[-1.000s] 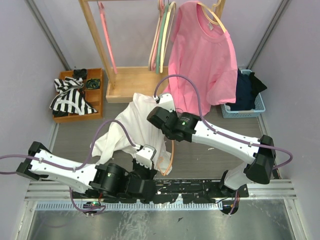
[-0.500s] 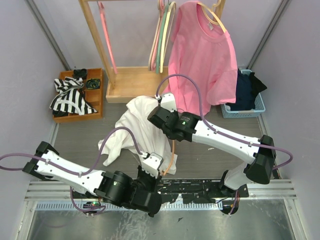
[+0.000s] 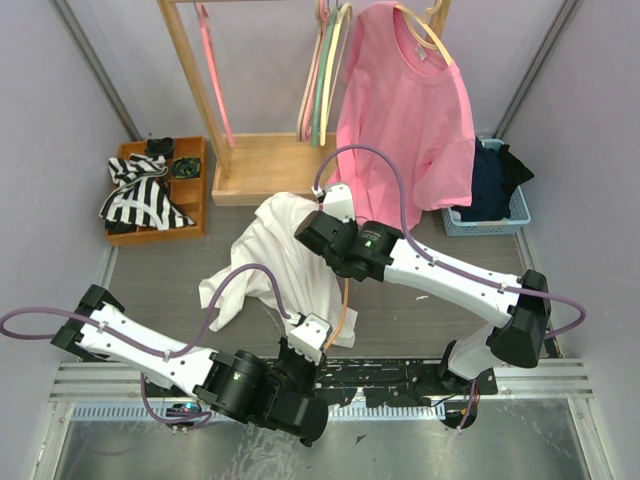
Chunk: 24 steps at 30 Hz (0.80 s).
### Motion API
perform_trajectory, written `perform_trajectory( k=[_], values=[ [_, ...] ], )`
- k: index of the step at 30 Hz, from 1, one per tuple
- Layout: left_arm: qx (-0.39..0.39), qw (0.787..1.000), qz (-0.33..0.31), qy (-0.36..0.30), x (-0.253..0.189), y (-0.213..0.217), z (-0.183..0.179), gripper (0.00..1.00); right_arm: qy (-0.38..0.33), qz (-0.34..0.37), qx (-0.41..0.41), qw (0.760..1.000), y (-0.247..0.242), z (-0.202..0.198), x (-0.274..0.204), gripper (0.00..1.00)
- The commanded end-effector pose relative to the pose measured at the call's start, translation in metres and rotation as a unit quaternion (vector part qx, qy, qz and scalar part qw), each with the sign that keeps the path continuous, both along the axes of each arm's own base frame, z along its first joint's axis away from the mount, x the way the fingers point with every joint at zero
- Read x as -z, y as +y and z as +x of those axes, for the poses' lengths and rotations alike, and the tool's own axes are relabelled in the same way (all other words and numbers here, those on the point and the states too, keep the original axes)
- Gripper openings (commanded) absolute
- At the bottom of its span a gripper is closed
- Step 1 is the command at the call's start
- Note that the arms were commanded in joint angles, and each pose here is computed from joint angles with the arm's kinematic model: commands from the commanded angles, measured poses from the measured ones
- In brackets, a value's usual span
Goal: Place the t-shirt on the hanger
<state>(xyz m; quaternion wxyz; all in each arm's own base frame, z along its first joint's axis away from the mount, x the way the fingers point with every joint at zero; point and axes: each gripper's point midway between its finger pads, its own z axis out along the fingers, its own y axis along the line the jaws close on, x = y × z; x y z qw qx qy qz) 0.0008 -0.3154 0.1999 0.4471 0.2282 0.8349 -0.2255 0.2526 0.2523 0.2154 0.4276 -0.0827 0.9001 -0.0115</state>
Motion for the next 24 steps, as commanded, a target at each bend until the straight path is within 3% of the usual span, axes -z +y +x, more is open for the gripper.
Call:
perform_trajectory(
  k=[1,15,24],
  values=[
    [0.075,0.989,-0.081,0.102,-0.028,-0.036,-0.066,0.00,-0.177,0.122,0.168,0.962,-0.013,0.070,-0.079,0.01],
    [0.090,0.989,-0.093,0.071,-0.051,-0.055,-0.063,0.00,-0.170,0.131,0.155,0.964,-0.005,0.065,-0.072,0.01],
    [0.077,0.991,-0.083,0.070,-0.051,-0.062,-0.032,0.00,-0.179,0.171,0.069,0.966,0.022,0.035,-0.074,0.01]
  ],
)
